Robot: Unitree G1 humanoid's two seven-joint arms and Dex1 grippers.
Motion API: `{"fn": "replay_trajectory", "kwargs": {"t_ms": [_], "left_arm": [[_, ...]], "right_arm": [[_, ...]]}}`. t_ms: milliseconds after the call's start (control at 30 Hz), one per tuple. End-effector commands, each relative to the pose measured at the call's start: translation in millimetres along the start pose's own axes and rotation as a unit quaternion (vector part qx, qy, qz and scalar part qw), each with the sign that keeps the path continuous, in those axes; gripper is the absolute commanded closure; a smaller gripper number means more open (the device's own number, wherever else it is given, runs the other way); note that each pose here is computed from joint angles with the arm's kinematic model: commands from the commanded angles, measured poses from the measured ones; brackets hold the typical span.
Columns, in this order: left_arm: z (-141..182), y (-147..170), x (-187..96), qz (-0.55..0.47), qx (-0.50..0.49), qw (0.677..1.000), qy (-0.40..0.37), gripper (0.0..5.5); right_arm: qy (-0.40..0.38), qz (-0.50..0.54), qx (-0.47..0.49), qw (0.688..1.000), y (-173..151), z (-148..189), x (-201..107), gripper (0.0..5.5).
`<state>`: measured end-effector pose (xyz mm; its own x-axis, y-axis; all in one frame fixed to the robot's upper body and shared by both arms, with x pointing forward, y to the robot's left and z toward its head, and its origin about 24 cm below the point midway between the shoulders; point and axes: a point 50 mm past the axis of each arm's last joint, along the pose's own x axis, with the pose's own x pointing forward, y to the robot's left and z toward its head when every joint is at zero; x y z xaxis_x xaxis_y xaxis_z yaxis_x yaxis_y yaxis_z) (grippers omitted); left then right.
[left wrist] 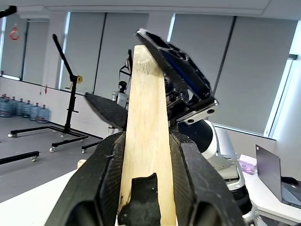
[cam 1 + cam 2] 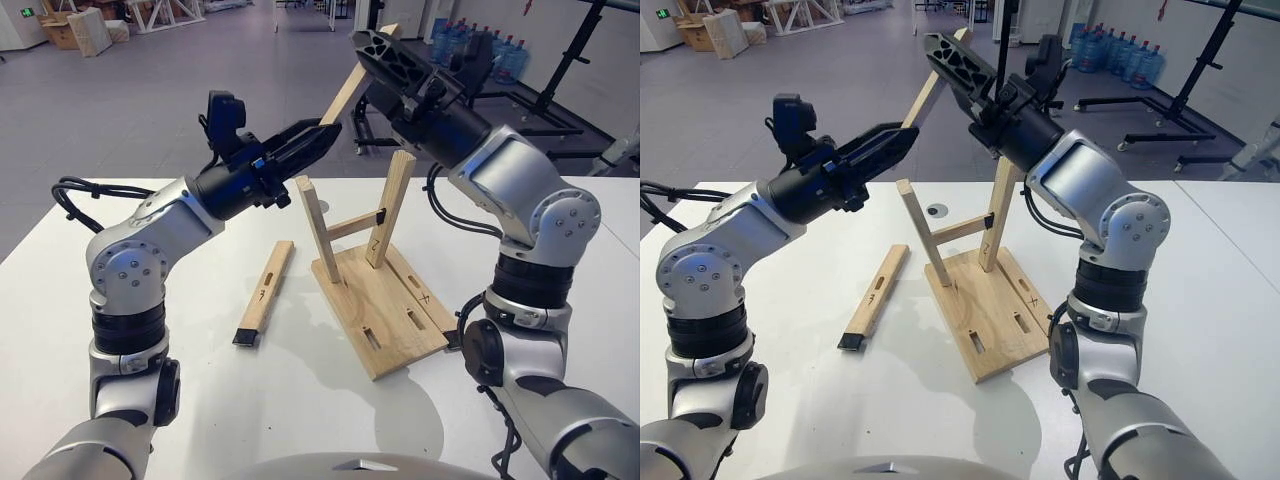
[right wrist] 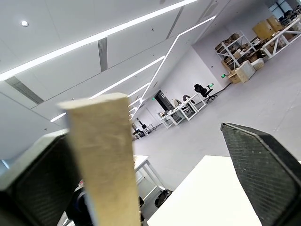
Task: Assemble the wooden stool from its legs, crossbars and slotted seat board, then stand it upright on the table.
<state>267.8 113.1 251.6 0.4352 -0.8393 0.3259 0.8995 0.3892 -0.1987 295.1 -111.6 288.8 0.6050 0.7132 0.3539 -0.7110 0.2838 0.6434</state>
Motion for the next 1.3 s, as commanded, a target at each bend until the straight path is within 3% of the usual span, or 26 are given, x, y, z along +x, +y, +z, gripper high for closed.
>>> {"fn": "replay_trajectory", "kwargs": {"t_ms": [33, 267, 500, 1300], "left_arm": [[-9.5, 5.4, 4.0, 0.044, 0.088, 0.994, 0.045, 4.23], [-13.9, 10.9, 9.2, 0.085, 0.226, 0.969, 0.048, 4.23], [-21.3, 11.3, 5.4, 0.092, 0.248, 0.963, 0.051, 4.23], [-19.8, 11.8, 10.2, 0.089, 0.271, 0.957, 0.048, 4.23]], "right_arm": [[0.013, 0.009, -0.006, 1.0, 8.7, -6.0, 8.8, 0.65], [-0.008, -0.023, -0.006, 1.0, 5.3, -4.3, 8.1, 0.65], [-0.031, -0.045, 0.024, 0.998, -3.5, -4.3, 8.3, 0.65], [-0.026, -0.059, 0.058, 0.996, -9.0, -12.6, 10.7, 4.95]]}}
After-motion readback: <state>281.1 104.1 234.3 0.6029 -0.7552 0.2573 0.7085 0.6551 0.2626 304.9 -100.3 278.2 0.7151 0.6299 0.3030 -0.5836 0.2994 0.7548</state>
